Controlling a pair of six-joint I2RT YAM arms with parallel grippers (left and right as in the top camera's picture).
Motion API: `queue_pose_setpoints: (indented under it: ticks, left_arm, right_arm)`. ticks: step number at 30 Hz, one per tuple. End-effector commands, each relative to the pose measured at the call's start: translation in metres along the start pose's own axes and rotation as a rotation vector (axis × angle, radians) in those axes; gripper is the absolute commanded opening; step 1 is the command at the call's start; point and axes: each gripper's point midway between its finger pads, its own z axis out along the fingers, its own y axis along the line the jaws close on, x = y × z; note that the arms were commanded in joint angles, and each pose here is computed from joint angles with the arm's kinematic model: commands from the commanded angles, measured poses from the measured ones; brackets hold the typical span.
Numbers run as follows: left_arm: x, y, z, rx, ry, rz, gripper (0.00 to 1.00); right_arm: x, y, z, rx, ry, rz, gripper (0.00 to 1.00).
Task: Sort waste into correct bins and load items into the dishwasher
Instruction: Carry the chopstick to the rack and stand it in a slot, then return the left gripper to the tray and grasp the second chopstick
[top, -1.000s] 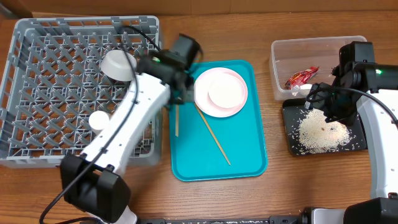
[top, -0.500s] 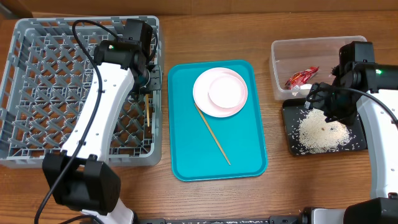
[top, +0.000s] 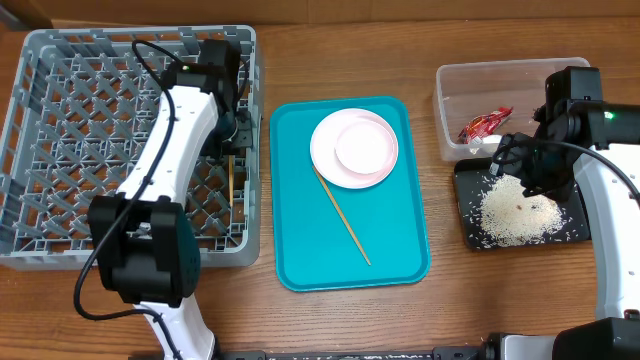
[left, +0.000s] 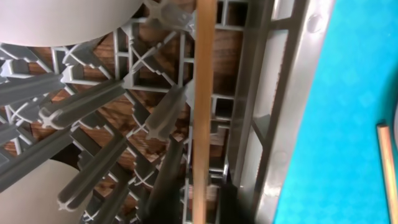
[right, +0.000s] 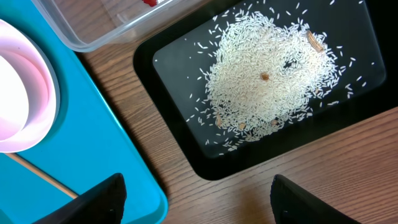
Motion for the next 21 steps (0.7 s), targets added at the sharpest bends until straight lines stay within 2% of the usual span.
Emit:
queue_pose_setpoints:
  ticks: [1, 6, 11, 15, 18, 21]
  left_arm:
    - [0.004, 0.000, 0.007, -0.002, 0.023, 0.020, 0.53]
    - [0.005, -0.004, 0.000, 0.025, 0.020, 0.018, 0.54]
    - [-0.001, -0.025, -0.035, 0.153, -0.050, 0.025, 0.57]
    - [0.007, -0.057, -0.069, 0.284, -0.100, 0.055, 0.58]
    - [0.024, -0.095, -0.083, 0.368, -0.076, 0.060, 0.60]
    - [0.043, -0.124, -0.081, 0.376, -0.021, -0.020, 0.70]
  right_arm:
    - [-0.004, -0.002, -0.005, 0.003, -0.026, 0.001, 0.76]
    - [-0.004, -0.002, -0.005, 0.003, -0.026, 0.001, 0.76]
    - [-0.004, -0.002, -0.005, 0.003, -0.026, 0.001, 0.76]
    - [-0.004, -0.002, -0.005, 0.002, -0.026, 0.002, 0.76]
    - [-0.004, -0.002, -0.005, 0.002, -0.027, 0.002, 0.76]
    - [-0.004, -0.002, -0.005, 0.002, -0.026, 0.002, 0.76]
